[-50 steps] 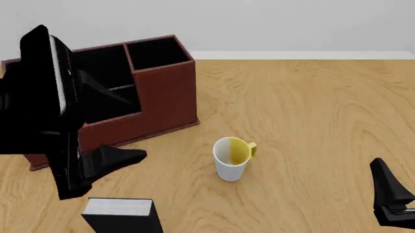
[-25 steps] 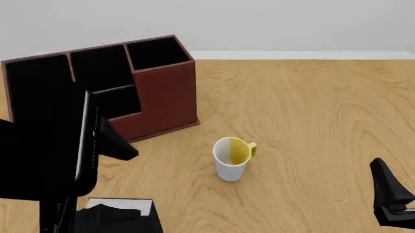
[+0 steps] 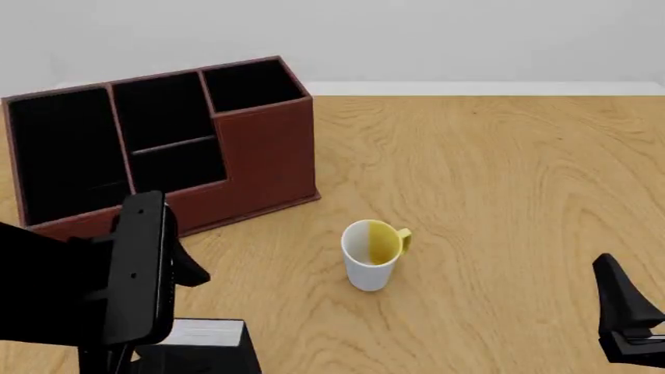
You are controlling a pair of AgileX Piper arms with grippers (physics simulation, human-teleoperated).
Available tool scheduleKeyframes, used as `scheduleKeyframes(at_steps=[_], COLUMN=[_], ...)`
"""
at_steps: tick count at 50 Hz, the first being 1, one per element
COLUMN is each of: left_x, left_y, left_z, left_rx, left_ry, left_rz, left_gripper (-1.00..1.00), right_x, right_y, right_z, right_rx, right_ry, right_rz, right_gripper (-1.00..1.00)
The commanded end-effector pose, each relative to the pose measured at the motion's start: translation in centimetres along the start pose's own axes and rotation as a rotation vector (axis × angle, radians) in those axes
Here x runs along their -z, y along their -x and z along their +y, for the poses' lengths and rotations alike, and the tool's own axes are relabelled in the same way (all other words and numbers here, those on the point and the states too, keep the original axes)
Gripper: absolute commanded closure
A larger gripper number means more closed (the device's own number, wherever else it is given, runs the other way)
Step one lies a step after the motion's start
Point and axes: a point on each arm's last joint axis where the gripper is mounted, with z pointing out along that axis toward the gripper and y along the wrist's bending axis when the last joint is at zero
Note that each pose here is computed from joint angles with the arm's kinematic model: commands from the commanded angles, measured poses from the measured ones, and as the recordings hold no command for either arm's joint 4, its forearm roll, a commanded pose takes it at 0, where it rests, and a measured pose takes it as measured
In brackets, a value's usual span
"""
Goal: Pick up the book and place it in the front compartment of the caddy.
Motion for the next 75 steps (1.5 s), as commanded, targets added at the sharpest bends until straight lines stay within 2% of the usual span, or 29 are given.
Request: scheduleKeyframes(at_steps=[1, 30, 54, 75], left_x=[-1.3, -4.2, -5.3, -5.6], left_y=[-1.2, -2.8, -3.9, -5.3], left_z=[0.4, 0.2, 0.0, 0.6], left_rx=[0.012, 0.058, 0.074, 0.097], left_ry=[0.012, 0.007, -0.005, 0.013], left_rz=[0.034, 0.078, 0.118, 0.154], left_gripper=[-1.0, -1.0, -1.0, -1.0], right_x=[0.0, 0.0, 0.0, 0.0], right_y=[0.0, 0.0, 0.0, 0.0], right_z=[0.0, 0.0, 0.0, 0.0], right_rx=[0.0, 0.0, -0.001, -0.001], right_ry=[0.0, 0.0, 0.0, 0.0], right_rz=[0.0, 0.0, 0.0, 0.0], right_gripper=[-1.0, -1.0, -1.0, -1.0])
